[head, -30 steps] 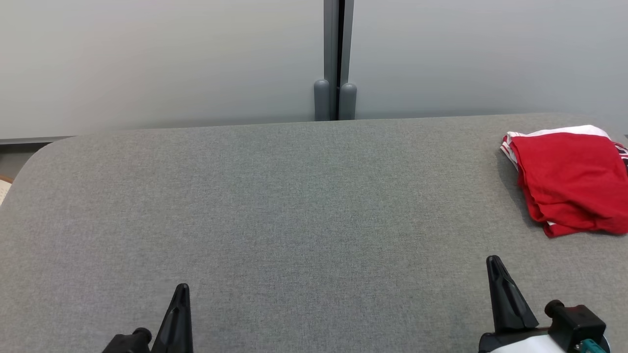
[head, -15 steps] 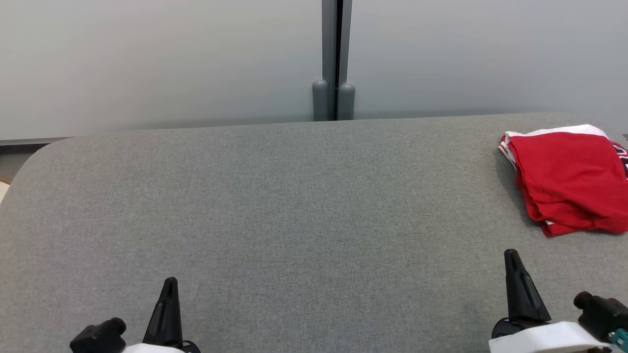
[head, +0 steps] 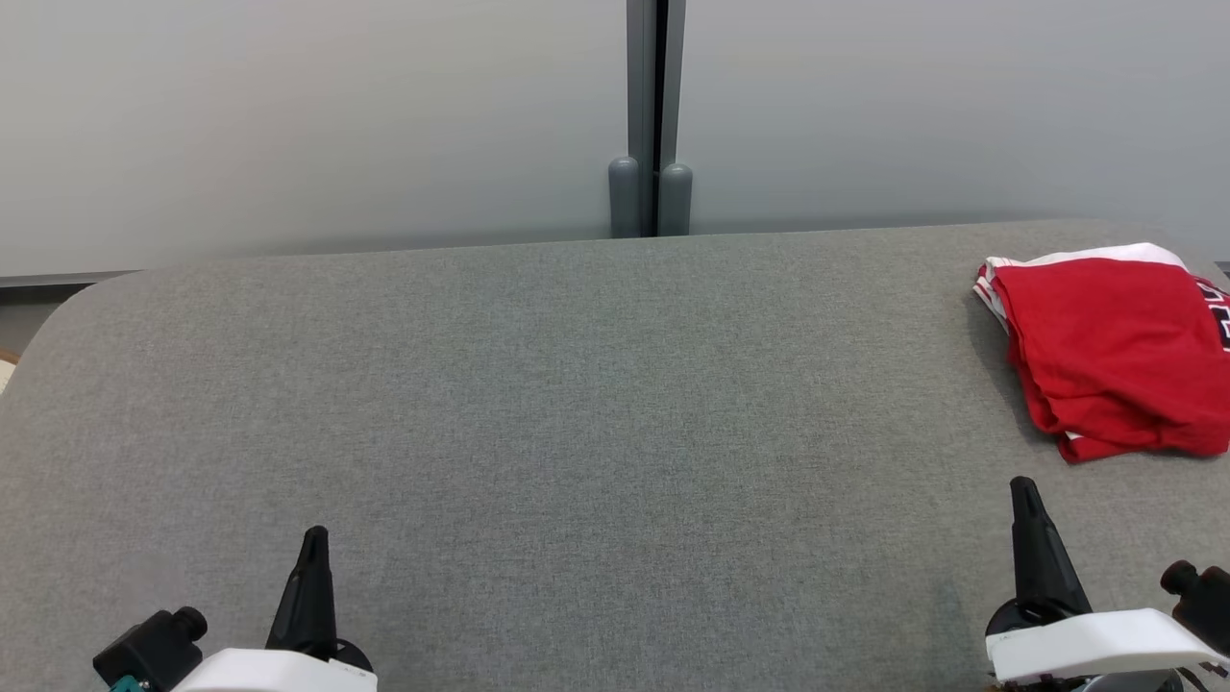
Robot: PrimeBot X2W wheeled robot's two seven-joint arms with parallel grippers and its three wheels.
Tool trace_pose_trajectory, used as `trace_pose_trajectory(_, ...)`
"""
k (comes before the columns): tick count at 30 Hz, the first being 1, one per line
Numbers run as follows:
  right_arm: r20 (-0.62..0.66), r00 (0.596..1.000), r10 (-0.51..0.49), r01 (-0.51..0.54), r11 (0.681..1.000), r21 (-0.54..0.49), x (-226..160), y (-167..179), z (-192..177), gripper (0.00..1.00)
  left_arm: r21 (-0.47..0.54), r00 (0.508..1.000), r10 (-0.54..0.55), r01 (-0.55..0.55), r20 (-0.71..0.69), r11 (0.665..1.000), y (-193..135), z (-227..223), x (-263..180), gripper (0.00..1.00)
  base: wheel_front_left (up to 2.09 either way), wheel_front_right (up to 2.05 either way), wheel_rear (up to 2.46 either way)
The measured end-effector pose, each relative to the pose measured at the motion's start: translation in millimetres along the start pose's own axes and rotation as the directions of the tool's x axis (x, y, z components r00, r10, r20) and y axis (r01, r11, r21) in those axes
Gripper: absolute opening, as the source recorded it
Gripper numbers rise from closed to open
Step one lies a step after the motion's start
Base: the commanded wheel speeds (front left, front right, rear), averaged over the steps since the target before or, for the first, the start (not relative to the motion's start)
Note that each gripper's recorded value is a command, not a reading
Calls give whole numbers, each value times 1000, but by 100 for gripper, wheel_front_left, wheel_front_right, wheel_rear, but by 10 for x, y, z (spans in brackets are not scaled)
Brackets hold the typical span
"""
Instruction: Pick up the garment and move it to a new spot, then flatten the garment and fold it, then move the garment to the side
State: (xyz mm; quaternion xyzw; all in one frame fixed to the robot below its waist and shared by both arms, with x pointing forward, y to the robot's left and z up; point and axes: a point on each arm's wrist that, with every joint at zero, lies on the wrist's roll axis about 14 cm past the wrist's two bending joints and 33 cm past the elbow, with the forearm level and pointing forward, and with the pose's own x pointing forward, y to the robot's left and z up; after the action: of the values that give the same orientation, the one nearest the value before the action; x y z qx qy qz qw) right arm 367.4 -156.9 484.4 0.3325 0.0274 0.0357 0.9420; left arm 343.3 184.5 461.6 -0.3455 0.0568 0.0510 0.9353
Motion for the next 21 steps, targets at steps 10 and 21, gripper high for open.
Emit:
trace_pose_trajectory(10,10,1000,-26,24,990,136,26,-60,66,0,-135,1000,-7,7,-4,991,-17,54,70,0,0,0,0)
trace_pose_trajectory(21,12,999,-44,39,962,269,50,-105,113,0,-264,1000,-19,17,-5,964,-39,110,135,0,0,0,0)
